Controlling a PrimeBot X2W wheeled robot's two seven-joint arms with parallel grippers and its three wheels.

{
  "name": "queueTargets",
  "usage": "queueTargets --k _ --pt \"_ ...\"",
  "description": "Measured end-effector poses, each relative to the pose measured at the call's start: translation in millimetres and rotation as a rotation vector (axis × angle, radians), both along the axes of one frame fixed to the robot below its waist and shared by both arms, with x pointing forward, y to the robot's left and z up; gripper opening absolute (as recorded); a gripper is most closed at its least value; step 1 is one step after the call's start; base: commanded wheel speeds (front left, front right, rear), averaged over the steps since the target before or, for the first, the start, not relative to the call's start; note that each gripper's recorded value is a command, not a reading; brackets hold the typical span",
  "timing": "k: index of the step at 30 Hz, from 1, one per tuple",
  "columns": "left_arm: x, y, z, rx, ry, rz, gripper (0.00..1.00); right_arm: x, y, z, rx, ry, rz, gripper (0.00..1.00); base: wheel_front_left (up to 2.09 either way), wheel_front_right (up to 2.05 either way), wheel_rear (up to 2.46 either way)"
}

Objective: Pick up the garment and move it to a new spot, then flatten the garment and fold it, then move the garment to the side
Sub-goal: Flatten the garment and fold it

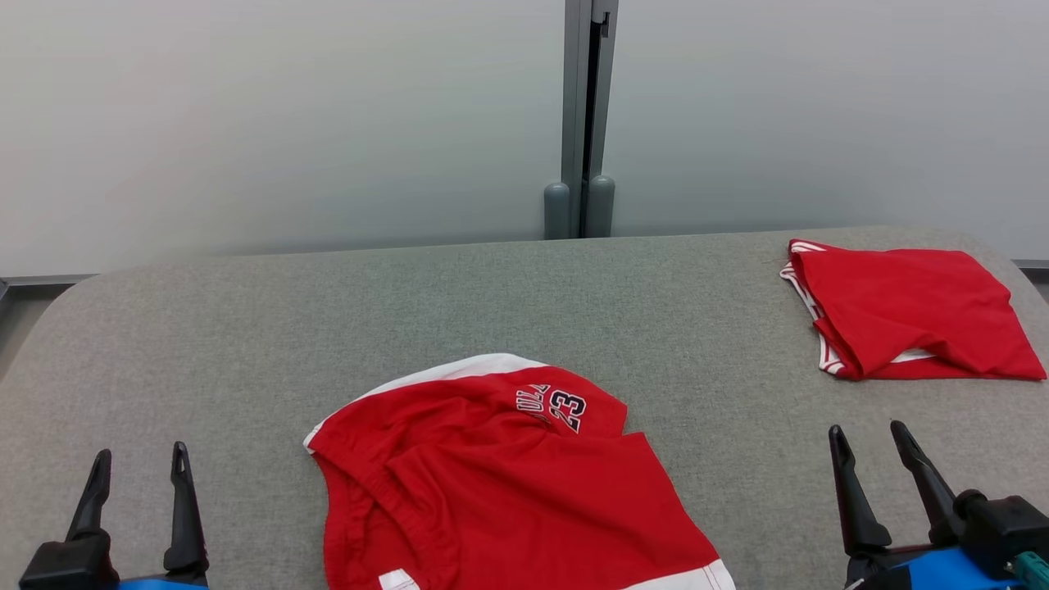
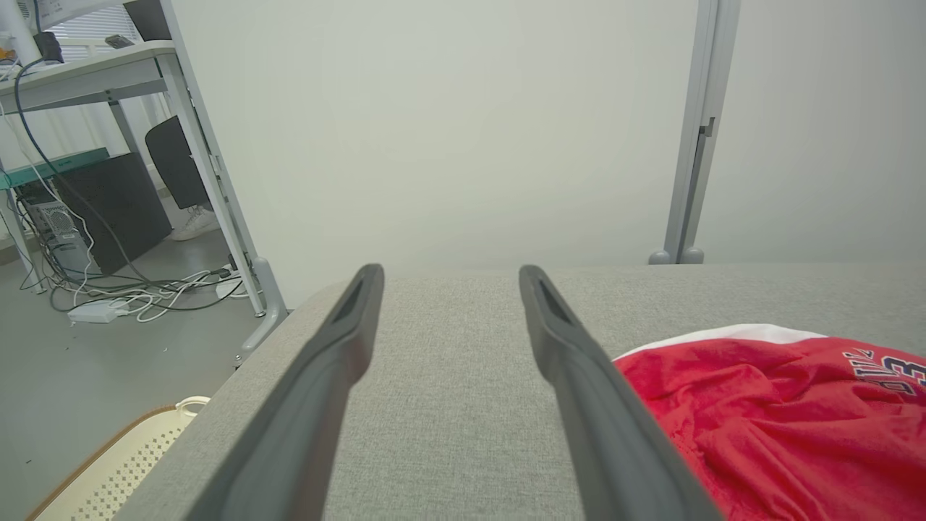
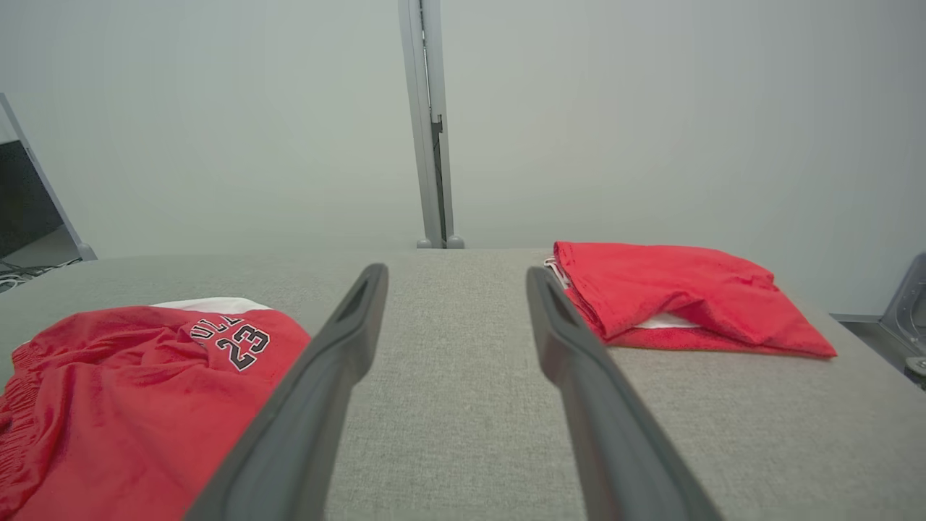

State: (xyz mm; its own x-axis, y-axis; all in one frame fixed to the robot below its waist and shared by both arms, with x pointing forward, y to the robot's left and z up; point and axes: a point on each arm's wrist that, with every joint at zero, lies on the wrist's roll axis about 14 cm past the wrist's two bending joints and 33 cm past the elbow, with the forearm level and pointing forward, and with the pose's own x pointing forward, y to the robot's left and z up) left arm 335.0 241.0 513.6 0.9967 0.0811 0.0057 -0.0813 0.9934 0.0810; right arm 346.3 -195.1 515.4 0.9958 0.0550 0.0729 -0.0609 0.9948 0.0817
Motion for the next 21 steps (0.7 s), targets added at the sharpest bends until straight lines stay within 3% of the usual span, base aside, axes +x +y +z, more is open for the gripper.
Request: queueTargets --k 21 --pt "-12.3 3.5 3.0 -0.010 -0.001 -0.001 1.00 -2.7 9.7 -11.8 -0.011 0.059 0.019 1.00 0.00 0.00 0.00"
